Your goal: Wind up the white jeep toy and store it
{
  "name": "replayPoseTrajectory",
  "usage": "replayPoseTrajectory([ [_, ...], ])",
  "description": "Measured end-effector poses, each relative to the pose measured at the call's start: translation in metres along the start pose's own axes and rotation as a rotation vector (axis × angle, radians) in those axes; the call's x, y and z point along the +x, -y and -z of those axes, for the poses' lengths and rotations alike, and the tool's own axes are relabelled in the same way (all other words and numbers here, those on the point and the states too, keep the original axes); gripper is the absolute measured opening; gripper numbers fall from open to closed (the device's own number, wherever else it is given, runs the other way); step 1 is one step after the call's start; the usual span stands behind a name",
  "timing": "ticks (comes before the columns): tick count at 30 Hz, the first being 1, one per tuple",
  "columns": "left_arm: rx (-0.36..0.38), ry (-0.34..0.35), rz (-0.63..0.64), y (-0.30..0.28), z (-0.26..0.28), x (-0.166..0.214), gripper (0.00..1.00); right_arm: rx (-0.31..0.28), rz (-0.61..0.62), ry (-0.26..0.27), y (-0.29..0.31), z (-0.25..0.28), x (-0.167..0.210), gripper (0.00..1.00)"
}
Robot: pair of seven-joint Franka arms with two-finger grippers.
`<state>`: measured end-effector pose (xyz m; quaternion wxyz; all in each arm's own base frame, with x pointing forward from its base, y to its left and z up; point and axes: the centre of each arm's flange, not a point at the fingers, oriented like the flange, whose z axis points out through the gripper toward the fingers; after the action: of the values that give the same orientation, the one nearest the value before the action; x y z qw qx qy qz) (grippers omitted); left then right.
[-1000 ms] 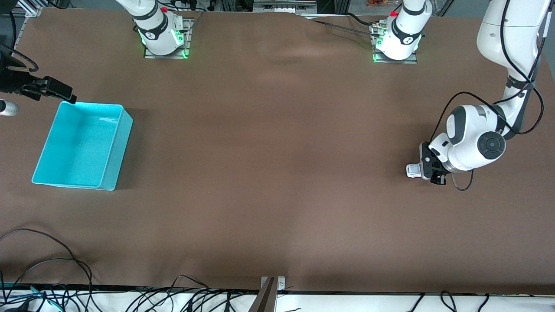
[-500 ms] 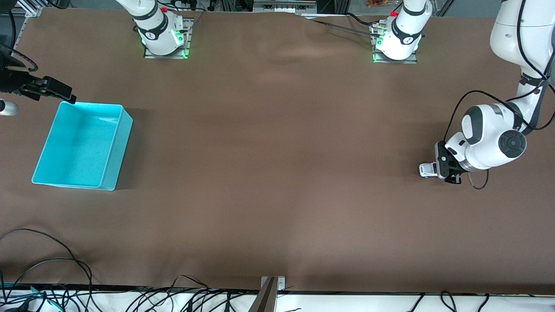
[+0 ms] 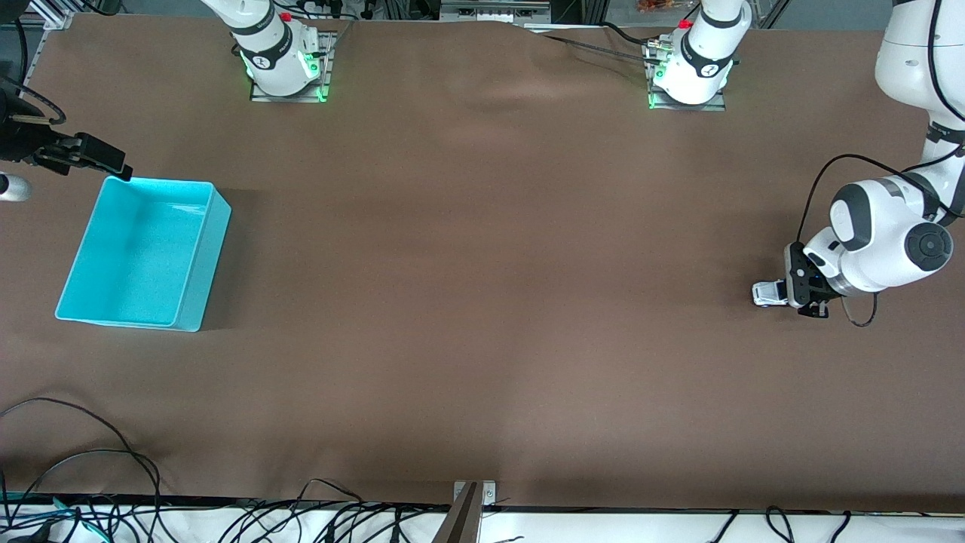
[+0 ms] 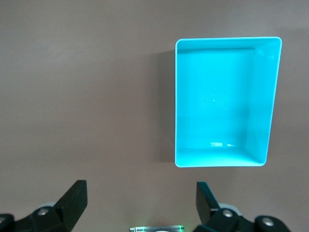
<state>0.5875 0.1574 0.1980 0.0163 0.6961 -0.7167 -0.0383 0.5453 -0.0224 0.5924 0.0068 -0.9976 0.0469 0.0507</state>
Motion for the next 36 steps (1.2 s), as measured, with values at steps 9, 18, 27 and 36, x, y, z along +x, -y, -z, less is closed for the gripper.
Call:
replayPoseTrajectory([
  [9, 0.006, -0.002, -0.002, -0.005, -0.001, -0.033, 0.52, 0.000, 0.000, 0.000, 0.000, 0.000, 0.000, 1.00],
  [18, 0.009, -0.002, -0.003, -0.007, -0.002, -0.045, 0.52, 0.000, 0.000, 0.000, 0.000, 0.000, 0.000, 1.00],
  [27, 0.010, -0.002, 0.005, -0.007, -0.002, -0.050, 0.52, 0.000, 0.000, 0.000, 0.000, 0.000, 0.000, 1.00],
  [36, 0.010, -0.005, 0.018, -0.008, -0.002, -0.058, 0.68, 0.000, 0.000, 0.000, 0.000, 0.000, 0.000, 1.00],
])
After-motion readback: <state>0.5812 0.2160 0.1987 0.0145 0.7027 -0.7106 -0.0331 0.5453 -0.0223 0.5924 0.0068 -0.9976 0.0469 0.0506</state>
